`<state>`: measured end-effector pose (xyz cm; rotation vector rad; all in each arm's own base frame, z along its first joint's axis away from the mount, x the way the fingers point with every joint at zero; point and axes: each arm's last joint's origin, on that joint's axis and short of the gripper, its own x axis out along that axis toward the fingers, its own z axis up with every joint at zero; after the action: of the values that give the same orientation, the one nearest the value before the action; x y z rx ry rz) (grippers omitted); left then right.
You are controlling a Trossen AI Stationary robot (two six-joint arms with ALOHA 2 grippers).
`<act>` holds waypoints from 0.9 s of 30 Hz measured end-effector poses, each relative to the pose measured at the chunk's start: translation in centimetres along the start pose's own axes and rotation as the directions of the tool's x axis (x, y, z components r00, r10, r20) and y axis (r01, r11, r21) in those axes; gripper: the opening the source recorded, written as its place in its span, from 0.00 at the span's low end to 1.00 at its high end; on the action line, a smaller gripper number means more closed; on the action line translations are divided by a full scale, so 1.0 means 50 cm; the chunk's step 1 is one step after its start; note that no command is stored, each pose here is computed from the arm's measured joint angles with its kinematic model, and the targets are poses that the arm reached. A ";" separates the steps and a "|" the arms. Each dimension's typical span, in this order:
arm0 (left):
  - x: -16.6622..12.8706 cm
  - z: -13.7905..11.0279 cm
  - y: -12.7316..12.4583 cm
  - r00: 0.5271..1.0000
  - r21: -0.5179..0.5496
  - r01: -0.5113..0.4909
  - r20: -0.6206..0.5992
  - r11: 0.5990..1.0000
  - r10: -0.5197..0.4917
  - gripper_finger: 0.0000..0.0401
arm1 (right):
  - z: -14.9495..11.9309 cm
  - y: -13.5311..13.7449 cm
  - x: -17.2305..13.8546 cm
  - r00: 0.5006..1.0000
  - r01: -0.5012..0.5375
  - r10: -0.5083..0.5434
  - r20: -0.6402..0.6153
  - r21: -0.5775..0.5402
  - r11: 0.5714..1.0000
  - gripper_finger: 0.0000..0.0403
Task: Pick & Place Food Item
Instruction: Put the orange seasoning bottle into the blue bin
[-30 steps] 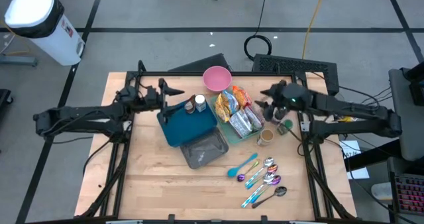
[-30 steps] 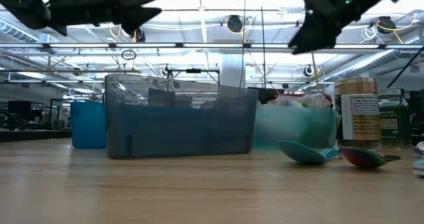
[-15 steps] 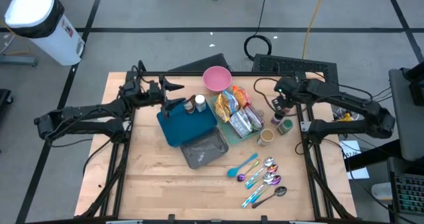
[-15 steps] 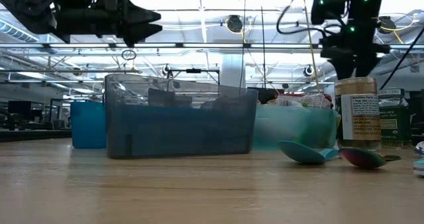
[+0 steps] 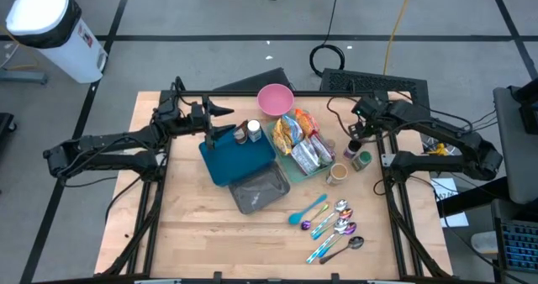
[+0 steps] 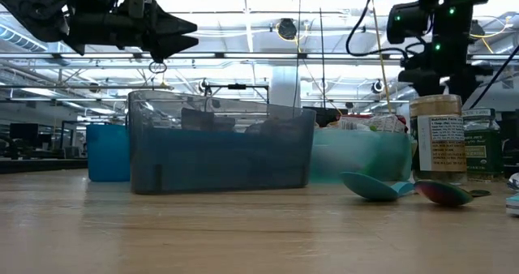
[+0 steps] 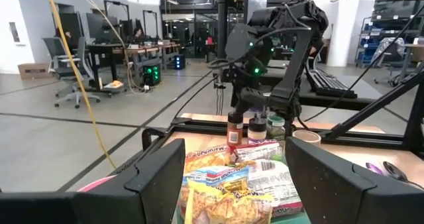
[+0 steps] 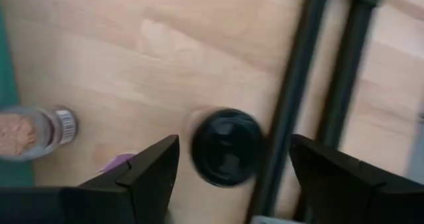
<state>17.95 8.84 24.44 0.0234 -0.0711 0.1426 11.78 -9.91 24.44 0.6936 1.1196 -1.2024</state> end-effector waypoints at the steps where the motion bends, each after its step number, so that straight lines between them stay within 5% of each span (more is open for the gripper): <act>1: 0.000 0.000 0.000 1.000 -0.004 0.000 0.000 1.000 0.000 0.67 | -0.002 0.002 0.007 1.000 -0.011 0.011 0.000 -0.006 1.000 0.70; 12: 0.000 0.000 0.000 1.000 -0.038 0.000 0.000 0.999 0.000 0.67 | -0.029 0.011 0.074 1.000 -0.025 0.026 -0.008 0.025 0.999 0.65; 20: 0.000 0.000 0.000 1.000 -0.038 0.000 0.001 0.999 0.000 0.67 | -0.031 0.009 0.080 1.000 0.008 -0.008 0.023 -0.007 1.000 0.48; 27: 0.000 0.003 0.001 1.000 -0.086 -0.016 0.018 0.996 0.018 0.67 | -0.003 0.001 0.031 0.972 0.033 -0.015 0.235 -0.072 0.997 0.48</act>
<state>17.93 8.86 24.60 -0.0618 -0.0961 0.1563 11.76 -10.31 22.95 0.4684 0.9720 -1.2217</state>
